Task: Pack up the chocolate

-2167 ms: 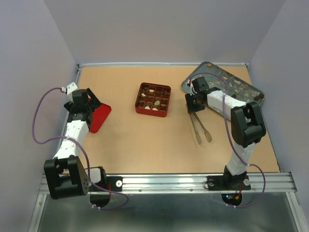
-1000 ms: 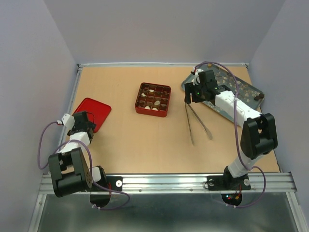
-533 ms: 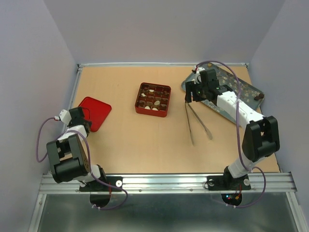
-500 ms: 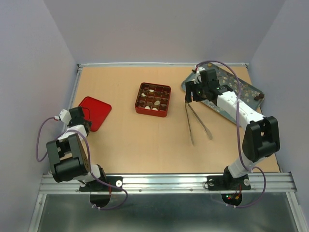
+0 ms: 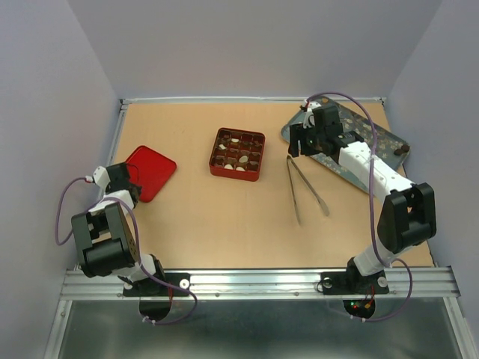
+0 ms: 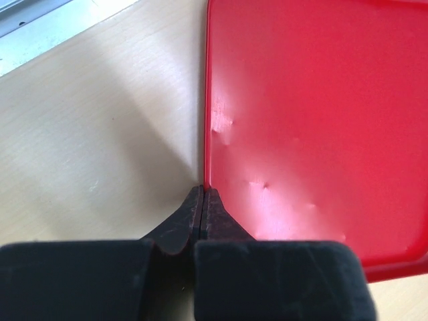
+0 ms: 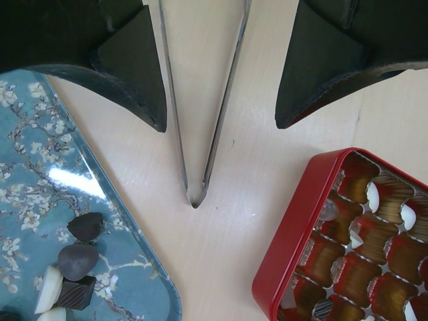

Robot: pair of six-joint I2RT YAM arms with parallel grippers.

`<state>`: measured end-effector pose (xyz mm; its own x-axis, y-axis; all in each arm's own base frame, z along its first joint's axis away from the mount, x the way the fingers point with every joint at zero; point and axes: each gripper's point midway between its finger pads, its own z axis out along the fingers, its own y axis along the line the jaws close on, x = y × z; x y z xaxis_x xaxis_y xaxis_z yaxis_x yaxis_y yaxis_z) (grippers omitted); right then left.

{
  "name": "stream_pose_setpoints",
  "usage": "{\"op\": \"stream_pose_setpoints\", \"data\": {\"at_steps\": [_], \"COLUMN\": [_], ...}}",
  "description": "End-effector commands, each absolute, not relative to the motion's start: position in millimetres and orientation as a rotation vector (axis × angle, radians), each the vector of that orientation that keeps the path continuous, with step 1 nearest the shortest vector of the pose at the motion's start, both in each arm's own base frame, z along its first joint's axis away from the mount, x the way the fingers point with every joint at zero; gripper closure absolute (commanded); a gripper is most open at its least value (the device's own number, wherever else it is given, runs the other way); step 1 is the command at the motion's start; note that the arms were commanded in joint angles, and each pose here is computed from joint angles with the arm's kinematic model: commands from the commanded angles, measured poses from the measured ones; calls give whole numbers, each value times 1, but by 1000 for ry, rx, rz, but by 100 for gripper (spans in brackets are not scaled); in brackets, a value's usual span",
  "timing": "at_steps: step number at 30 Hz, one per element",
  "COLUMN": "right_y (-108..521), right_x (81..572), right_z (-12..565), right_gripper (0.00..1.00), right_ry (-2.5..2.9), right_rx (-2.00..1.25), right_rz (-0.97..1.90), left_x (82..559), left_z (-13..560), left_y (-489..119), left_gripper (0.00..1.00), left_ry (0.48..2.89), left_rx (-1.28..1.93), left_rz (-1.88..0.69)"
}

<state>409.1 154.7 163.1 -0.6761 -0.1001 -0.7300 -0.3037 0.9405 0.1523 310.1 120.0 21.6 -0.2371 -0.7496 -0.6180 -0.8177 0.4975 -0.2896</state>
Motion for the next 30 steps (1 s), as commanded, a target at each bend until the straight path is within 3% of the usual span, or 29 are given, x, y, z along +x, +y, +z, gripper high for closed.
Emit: {"op": "stream_pose_setpoints", "data": {"at_steps": [1, 20, 30], "right_y": [158, 200, 256], "right_x": [421, 431, 406], "right_z": [192, 260, 338], "right_gripper": [29, 30, 29], "right_ry": [2214, 2041, 1762], "right_rx": [-281, -368, -417], "right_rz": [355, 613, 1010], "left_x": [305, 325, 349], "left_z": [21, 144, 223], "left_y": [108, 77, -35], "left_gripper": [100, 100, 100], "left_ry": [2096, 1850, 1727], "left_rx": [-1248, -884, -561], "left_rz": [69, -145, -558]}}
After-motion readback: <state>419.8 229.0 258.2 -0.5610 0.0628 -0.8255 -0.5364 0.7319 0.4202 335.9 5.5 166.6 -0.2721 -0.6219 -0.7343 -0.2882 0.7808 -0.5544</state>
